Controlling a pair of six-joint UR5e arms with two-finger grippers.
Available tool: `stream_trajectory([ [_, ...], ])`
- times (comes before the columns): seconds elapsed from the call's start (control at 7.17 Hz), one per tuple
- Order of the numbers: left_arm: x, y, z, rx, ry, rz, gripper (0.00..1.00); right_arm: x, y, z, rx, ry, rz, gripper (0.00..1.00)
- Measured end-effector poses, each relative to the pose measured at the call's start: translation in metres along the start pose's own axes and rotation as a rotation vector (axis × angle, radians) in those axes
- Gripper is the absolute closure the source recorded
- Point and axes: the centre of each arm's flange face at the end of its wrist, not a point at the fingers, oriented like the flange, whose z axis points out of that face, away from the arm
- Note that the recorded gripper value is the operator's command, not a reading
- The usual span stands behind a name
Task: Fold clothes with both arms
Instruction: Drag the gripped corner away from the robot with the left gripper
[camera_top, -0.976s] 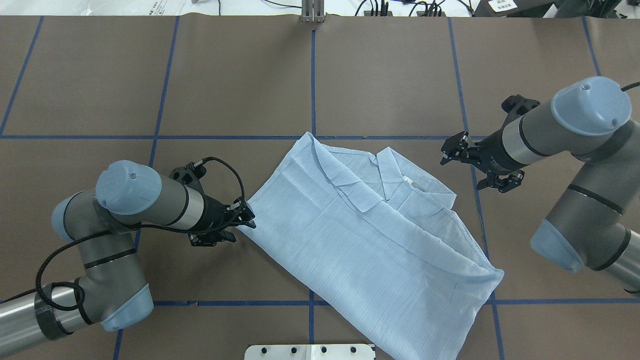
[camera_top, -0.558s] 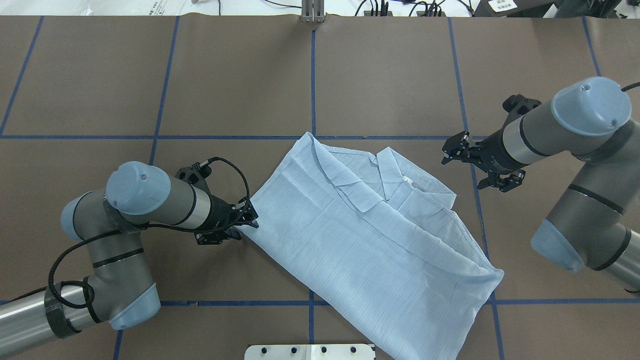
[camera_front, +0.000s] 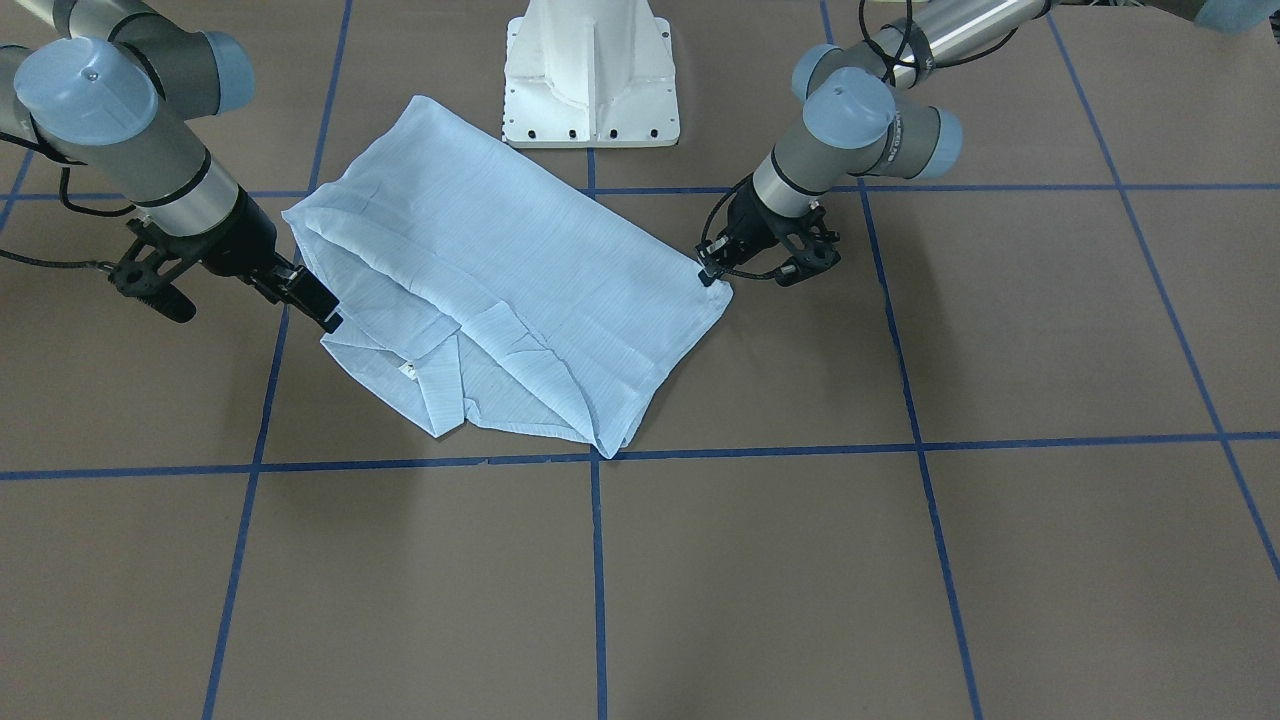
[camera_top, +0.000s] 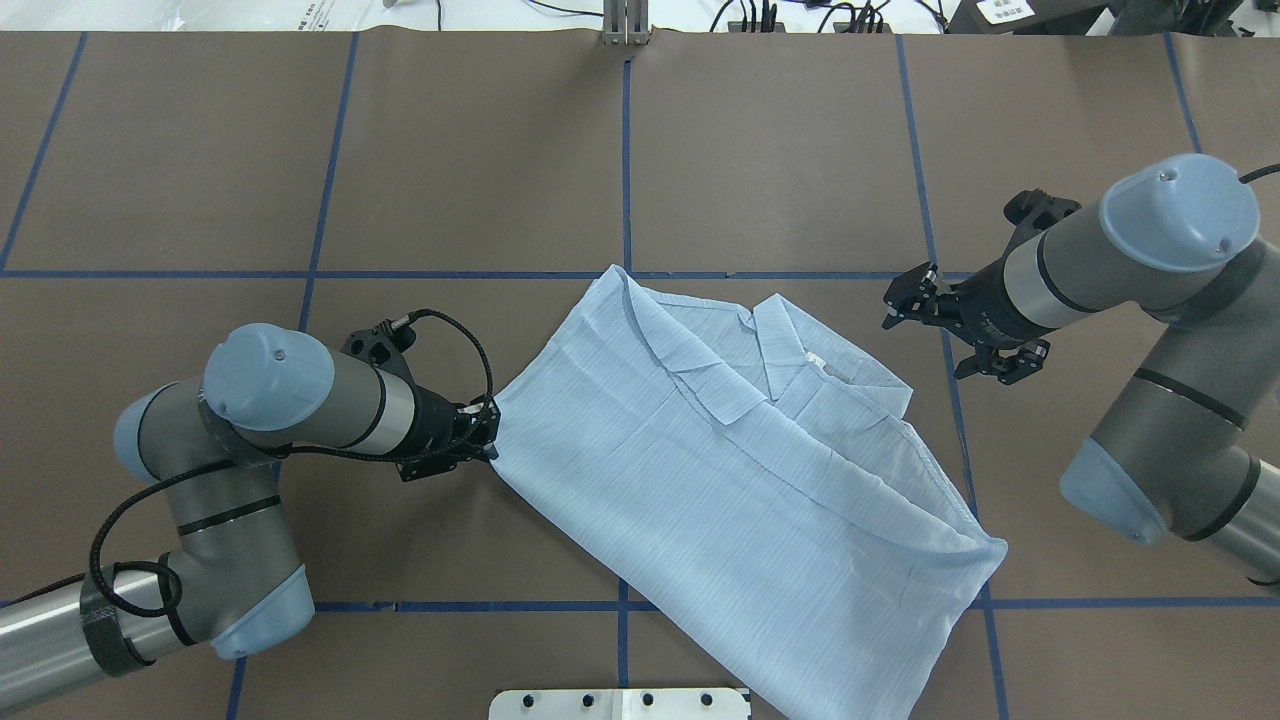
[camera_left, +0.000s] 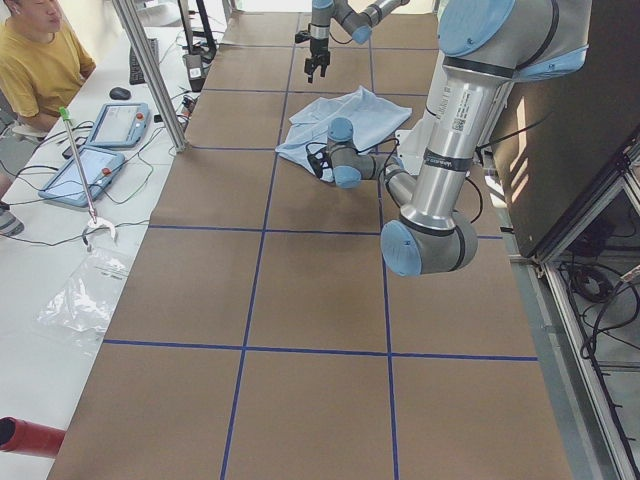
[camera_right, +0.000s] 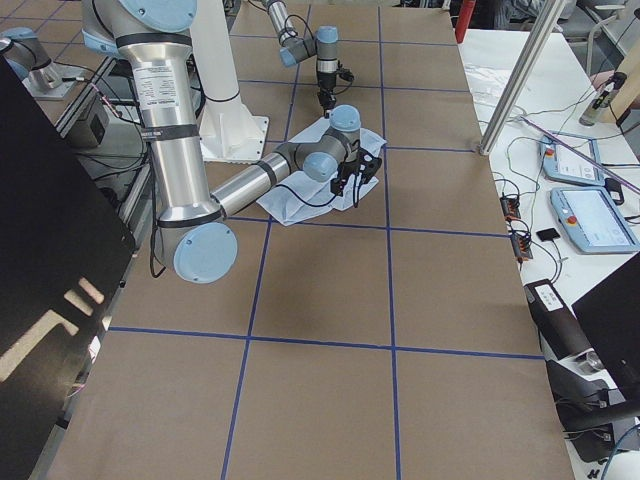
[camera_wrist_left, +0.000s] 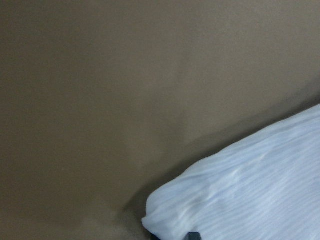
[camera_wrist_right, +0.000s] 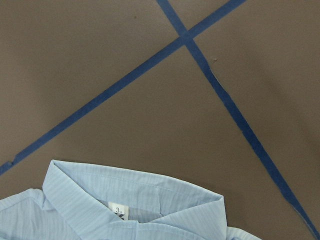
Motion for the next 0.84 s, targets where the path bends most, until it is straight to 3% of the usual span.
stream_trajectory([
  [0.42,0.043,-0.094,-0.036,0.160,0.038,0.120,1.00,-0.003,0.001,0.000,0.006,-0.007,-0.006,0.00],
  [0.7,0.101,-0.164,-0.044,0.253,0.057,0.124,1.00,-0.011,0.006,0.002,0.000,-0.015,-0.012,0.00],
  [0.84,0.125,-0.192,-0.042,0.291,0.070,0.132,0.94,-0.025,0.010,0.004,-0.005,-0.025,-0.019,0.00],
])
